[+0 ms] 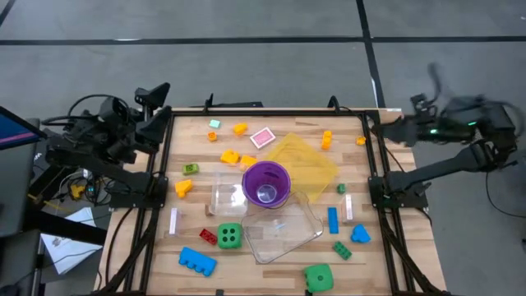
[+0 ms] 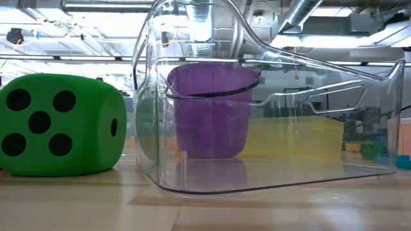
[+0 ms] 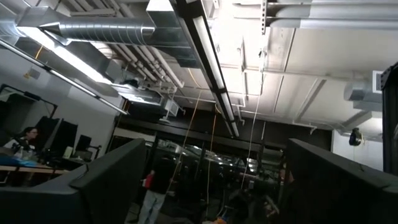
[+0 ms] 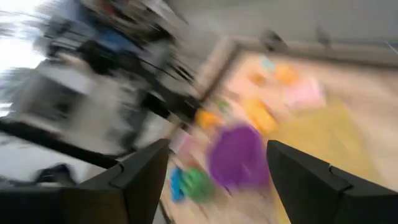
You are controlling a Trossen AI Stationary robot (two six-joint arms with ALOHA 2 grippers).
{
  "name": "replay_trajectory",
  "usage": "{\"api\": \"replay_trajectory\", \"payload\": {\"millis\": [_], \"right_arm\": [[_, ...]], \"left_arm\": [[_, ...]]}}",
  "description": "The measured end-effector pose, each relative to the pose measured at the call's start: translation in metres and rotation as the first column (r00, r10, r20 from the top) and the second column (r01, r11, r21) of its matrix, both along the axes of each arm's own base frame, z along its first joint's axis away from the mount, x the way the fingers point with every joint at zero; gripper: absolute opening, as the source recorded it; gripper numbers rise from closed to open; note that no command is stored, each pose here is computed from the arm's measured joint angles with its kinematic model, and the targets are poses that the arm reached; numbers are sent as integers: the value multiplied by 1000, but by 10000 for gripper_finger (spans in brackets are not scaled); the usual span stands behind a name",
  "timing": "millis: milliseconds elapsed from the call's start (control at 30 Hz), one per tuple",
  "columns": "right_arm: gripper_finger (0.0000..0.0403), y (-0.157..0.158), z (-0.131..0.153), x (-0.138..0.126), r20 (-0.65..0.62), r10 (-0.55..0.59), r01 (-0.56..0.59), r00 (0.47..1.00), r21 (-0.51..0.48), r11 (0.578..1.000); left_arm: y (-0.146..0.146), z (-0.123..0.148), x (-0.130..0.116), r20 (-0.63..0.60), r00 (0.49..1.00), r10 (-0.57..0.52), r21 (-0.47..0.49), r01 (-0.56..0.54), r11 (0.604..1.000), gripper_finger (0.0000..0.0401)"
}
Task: Pick & Place Toys
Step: Put the orange deck of cards into the white bin
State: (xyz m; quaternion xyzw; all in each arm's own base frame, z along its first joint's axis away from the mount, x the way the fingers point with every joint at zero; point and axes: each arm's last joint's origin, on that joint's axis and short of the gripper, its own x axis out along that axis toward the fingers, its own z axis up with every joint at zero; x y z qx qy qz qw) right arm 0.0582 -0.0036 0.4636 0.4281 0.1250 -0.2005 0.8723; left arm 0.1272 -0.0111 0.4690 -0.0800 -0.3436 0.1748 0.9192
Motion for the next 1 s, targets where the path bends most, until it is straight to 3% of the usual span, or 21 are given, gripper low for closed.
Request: {"api": "replay_trajectory", "payload": {"millis": [133, 333, 633, 1000], "right_arm": [[265, 5, -24, 20, -258, -24, 63, 966, 141, 988], [265, 18, -56, 51, -546, 21, 131, 838, 238, 962], [265, 52, -108, 93, -741, -11, 272, 671, 233, 934], [265, 108, -169, 110, -860, -100, 430, 501, 147, 891]], "left_arm": [[-1, -1, 5, -3, 1000, 0, 1, 0, 1000, 380], [-2, -2, 10, -15, 1000, 0, 3, 0, 1000, 379], [-3, -3, 13, -19, 1000, 0, 4, 0, 1000, 379], [7, -3, 13, -19, 998, 65, 4, -65, 998, 379]]}}
